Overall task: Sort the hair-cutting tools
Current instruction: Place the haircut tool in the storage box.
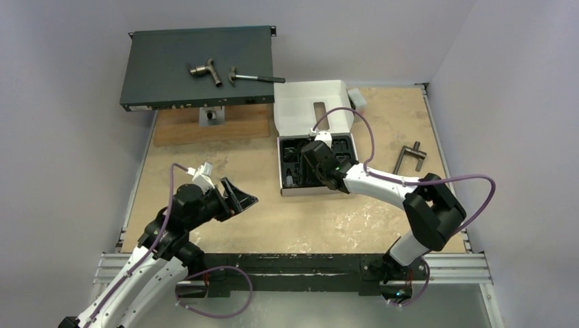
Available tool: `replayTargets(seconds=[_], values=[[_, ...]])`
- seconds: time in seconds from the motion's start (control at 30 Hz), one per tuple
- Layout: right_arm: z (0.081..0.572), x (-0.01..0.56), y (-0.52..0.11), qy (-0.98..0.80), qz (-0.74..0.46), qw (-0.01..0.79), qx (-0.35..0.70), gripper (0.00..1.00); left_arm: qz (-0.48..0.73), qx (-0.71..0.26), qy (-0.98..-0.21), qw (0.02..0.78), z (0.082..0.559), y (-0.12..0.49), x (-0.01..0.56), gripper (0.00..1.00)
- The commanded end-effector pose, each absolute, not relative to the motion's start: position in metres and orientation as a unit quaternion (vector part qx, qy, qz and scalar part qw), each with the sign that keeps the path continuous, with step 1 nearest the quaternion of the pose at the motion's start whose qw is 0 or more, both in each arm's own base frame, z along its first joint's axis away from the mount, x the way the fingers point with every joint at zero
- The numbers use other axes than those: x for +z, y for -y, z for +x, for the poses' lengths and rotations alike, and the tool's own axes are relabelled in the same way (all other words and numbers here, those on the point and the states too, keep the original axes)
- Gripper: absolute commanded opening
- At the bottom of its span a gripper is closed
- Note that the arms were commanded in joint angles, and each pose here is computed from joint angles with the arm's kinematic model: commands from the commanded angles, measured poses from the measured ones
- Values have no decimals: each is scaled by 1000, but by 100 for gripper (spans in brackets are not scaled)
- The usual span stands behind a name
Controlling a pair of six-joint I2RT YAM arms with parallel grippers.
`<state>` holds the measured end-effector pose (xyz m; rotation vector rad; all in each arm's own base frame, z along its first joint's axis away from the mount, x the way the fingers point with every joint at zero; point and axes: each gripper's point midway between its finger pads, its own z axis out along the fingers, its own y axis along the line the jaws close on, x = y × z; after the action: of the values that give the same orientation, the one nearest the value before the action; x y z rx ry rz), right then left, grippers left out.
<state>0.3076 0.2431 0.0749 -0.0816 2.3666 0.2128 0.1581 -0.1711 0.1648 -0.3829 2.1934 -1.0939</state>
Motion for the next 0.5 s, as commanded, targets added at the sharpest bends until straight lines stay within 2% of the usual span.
replayTargets(seconds=[0.0, 0.2, 0.33, 0.47], values=[[320, 86, -248, -916, -17, 393, 83, 0, -157, -420, -831, 329, 163, 171, 167, 77], [319, 85, -243, -915, -14, 395, 78, 0, -157, -419, -833, 327, 163, 172, 165, 77], [319, 109, -243, -904, -14, 415, 97, 0, -156, -419, -832, 328, 164, 172, 165, 77], [306, 155, -258, -864, -108, 462, 169, 0, -145, -425, -827, 338, 166, 174, 175, 77]])
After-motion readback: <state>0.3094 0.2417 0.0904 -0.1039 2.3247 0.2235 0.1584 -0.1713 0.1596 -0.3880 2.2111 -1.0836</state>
